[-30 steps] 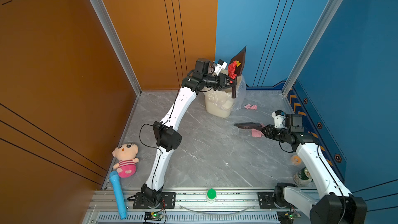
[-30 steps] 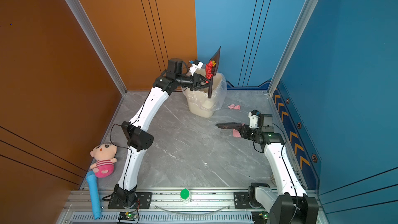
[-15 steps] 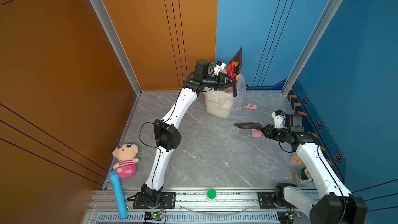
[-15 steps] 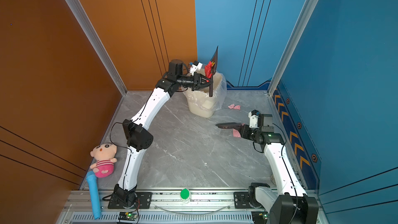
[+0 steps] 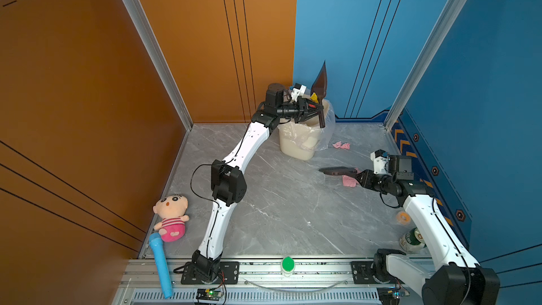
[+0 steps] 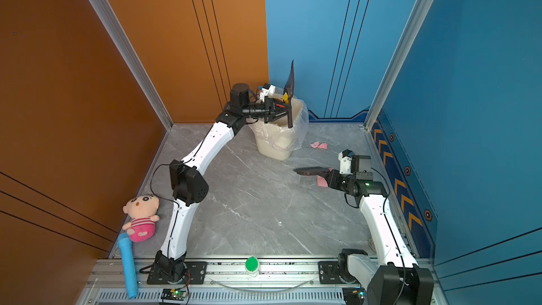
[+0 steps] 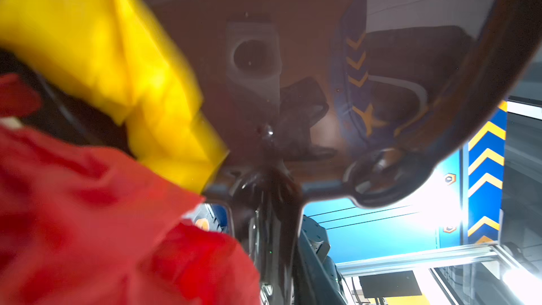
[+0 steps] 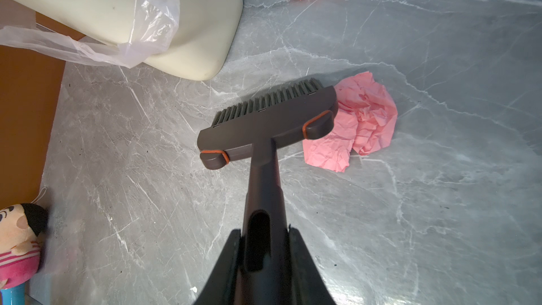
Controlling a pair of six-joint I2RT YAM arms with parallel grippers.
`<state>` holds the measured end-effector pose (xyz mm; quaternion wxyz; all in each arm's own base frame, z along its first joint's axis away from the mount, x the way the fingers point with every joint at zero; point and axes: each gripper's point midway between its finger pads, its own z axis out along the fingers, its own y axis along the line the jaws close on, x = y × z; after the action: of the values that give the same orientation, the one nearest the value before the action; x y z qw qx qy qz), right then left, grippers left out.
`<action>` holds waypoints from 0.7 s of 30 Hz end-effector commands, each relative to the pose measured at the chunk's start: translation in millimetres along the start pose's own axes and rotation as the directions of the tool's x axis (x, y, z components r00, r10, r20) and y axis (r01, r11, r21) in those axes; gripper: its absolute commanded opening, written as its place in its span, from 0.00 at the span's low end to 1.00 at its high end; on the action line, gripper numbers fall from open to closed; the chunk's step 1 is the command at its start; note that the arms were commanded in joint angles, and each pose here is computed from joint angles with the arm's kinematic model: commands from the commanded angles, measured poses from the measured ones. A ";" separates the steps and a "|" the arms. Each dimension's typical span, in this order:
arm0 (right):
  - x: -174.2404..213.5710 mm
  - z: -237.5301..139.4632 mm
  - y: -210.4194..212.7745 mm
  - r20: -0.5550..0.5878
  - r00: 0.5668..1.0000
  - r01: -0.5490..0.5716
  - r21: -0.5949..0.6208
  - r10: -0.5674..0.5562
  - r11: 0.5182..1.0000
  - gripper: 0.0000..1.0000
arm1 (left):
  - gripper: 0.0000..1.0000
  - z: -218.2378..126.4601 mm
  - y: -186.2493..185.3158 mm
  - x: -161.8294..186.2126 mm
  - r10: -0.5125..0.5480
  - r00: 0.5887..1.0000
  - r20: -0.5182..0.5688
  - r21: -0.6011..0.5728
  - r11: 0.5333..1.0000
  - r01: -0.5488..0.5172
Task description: Sweep away the paper scraps from the table
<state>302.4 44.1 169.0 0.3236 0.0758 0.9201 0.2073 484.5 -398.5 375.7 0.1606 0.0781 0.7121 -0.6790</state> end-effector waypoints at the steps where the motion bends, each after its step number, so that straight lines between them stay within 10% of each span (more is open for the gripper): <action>1: -4.9 -3.7 5.2 0.026 0.999 0.020 -0.031 -0.019 0.999 0.00 | 0.00 -8.2 -36.1 -1.4 0.046 0.999 -0.001 0.090 0.995 -0.045; 21: -4.6 -4.0 3.8 0.026 0.999 0.025 -0.024 -0.024 0.999 0.00 | 0.00 -12.7 -50.4 -9.5 -0.065 0.998 0.008 0.310 0.949 0.059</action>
<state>302.3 44.5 169.2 0.3236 0.0745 0.9199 0.2088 479.6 -397.4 411.3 0.1241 0.0546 0.6319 -0.7631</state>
